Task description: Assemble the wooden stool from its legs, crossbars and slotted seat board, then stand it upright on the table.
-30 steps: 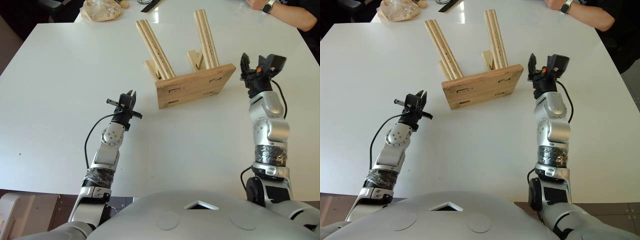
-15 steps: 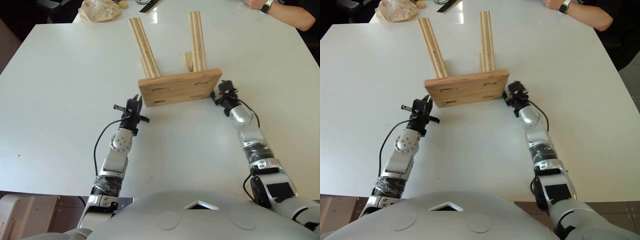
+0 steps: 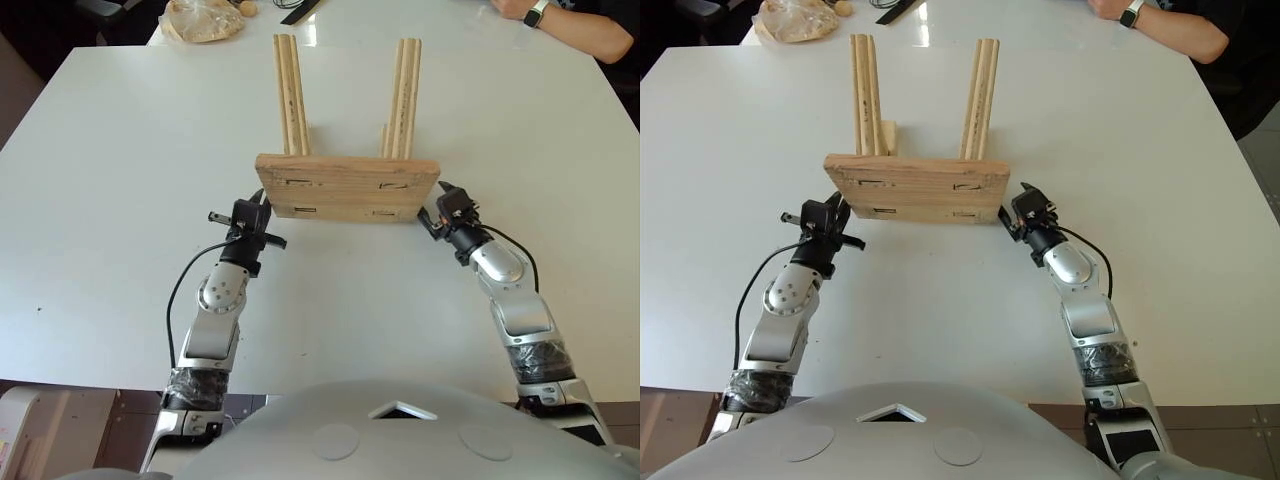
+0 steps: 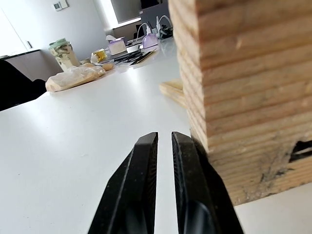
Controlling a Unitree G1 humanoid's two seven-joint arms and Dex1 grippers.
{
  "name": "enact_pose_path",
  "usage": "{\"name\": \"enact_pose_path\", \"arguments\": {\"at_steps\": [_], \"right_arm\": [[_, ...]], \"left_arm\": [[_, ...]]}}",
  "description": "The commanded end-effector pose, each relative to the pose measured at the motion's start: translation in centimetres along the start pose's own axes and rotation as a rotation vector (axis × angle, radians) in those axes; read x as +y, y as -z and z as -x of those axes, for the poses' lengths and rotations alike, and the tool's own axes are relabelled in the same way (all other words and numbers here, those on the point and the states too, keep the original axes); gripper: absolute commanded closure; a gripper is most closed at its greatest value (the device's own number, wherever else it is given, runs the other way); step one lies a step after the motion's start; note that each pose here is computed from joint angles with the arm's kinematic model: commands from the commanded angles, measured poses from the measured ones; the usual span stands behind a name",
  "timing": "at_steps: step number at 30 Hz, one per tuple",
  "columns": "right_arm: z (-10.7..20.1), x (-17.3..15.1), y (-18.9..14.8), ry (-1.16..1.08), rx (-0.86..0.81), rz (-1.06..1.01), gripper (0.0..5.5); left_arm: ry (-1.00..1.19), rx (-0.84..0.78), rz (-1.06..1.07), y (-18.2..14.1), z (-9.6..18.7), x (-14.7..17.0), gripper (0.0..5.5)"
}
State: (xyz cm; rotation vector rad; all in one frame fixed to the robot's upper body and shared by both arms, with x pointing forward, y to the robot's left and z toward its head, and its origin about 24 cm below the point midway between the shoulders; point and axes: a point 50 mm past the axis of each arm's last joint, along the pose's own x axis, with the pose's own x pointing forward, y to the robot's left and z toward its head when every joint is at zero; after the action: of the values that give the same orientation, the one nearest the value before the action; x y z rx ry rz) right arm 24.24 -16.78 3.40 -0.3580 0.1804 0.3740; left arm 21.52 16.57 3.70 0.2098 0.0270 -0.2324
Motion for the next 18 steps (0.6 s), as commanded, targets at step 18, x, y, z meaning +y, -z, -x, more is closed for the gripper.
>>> {"name": "enact_pose_path", "arguments": {"at_steps": [18], "right_arm": [[4.9, -2.4, -16.8, -0.009, -0.524, -0.051, 2.48]], "left_arm": [[0.202, -0.361, 0.214, -15.3, 0.9, 2.2, 4.96]]}}
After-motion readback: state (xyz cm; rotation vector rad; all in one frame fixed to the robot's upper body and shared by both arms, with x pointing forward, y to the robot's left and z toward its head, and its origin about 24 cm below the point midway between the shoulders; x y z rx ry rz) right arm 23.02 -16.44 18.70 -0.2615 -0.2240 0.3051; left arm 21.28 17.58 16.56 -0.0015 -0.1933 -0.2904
